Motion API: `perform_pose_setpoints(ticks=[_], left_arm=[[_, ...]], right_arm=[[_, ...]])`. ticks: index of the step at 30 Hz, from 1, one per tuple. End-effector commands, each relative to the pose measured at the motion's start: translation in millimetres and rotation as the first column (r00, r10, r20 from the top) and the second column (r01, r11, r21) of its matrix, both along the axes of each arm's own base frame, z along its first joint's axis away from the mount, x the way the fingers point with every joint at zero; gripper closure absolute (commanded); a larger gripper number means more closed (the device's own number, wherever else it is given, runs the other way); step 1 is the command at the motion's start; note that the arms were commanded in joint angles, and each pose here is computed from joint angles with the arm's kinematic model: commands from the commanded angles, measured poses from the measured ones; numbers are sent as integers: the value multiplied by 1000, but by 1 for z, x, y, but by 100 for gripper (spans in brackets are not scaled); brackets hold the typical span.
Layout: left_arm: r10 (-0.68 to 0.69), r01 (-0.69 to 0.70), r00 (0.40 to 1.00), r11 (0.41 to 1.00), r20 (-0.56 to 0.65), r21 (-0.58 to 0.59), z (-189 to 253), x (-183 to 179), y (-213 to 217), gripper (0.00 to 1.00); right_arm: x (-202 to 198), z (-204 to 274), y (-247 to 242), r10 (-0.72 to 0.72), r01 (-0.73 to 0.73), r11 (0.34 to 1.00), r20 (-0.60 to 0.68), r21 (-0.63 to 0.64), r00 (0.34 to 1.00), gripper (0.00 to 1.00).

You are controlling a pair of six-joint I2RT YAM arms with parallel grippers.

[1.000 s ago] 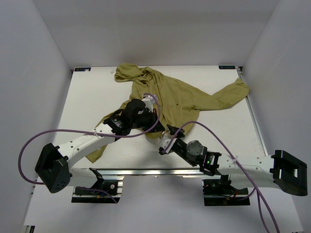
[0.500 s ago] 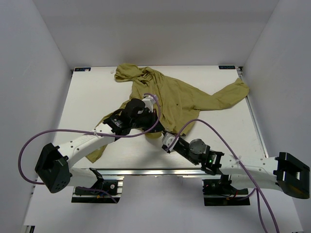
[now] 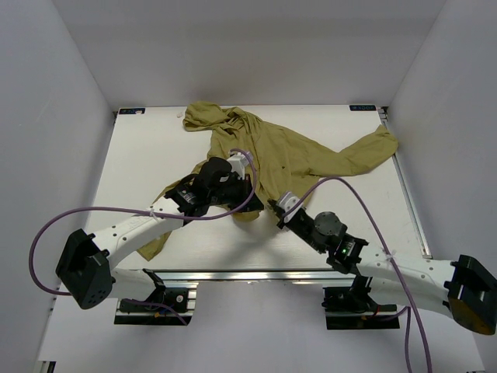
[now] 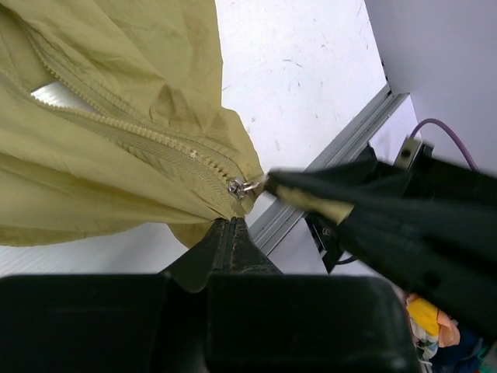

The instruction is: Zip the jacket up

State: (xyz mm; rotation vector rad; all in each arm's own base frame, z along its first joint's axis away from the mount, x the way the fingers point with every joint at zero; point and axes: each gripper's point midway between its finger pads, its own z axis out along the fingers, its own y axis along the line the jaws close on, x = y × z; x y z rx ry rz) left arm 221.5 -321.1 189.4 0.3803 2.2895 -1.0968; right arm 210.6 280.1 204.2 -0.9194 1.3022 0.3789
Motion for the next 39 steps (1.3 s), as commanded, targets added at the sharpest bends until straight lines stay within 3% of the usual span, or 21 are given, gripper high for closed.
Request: perform_pose_setpoints(ticks=[1,8,25,39], left_arm=[[-38,39,999,999,19,-27,12,-8,-2,100],[-46,46,999,998,26,-33,13,-9,-2,100],[-201,202,979,979,-35,27,1,-42,9,100],[-294,298,949,954,-116,20,-3,-73,20,100]], right_arm=[[2,36,0,24,-11,982,-65,189,998,100],[4,31,1,38,-8,982,-152,189,988,100],[88,31,-8,-221,300,912,-280,280,934,100],[145,20,4,-223,292,919,-260,265,939,100]])
